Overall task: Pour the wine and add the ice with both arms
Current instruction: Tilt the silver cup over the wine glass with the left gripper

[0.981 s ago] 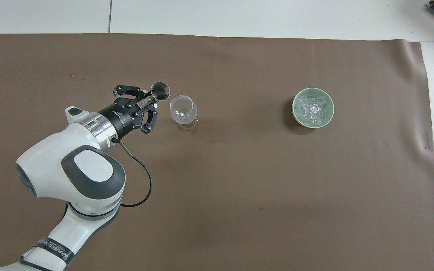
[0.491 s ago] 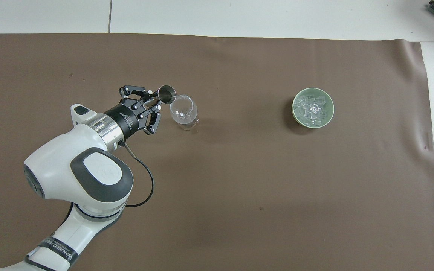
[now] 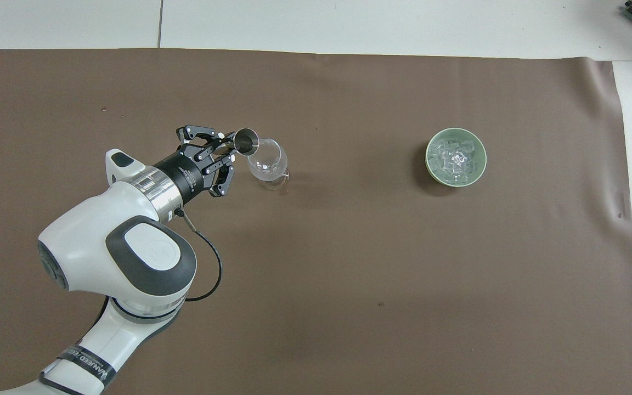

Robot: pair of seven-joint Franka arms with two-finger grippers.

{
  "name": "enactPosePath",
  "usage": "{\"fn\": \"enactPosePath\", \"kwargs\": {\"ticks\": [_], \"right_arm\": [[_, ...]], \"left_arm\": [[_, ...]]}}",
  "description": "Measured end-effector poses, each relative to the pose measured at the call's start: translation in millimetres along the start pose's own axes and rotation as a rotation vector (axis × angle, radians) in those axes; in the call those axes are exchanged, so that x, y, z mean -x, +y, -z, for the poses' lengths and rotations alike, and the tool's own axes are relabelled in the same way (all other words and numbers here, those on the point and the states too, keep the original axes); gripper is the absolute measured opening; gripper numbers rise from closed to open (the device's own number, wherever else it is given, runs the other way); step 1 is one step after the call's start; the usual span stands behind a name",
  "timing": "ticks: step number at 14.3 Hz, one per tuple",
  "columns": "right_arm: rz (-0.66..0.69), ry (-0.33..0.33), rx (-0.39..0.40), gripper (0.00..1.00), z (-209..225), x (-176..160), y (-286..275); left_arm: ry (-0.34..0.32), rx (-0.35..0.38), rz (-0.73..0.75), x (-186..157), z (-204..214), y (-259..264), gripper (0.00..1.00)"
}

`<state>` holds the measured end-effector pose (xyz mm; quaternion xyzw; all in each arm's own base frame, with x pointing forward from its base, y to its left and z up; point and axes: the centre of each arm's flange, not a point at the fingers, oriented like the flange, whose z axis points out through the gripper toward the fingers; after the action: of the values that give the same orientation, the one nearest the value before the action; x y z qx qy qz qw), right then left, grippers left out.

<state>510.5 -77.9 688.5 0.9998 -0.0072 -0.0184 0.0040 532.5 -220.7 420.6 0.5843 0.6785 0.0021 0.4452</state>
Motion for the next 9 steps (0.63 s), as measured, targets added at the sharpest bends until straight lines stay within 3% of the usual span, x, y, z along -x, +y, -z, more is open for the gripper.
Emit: {"fn": "enactPosePath", "kwargs": {"ticks": [9], "right_arm": [[0.000, 0.000, 0.000, 1.00, 0.0, 0.0, 0.0]], "left_arm": [[0.008, 0.011, -0.093, 3.0, 0.5, -1.7, 0.22]]}}
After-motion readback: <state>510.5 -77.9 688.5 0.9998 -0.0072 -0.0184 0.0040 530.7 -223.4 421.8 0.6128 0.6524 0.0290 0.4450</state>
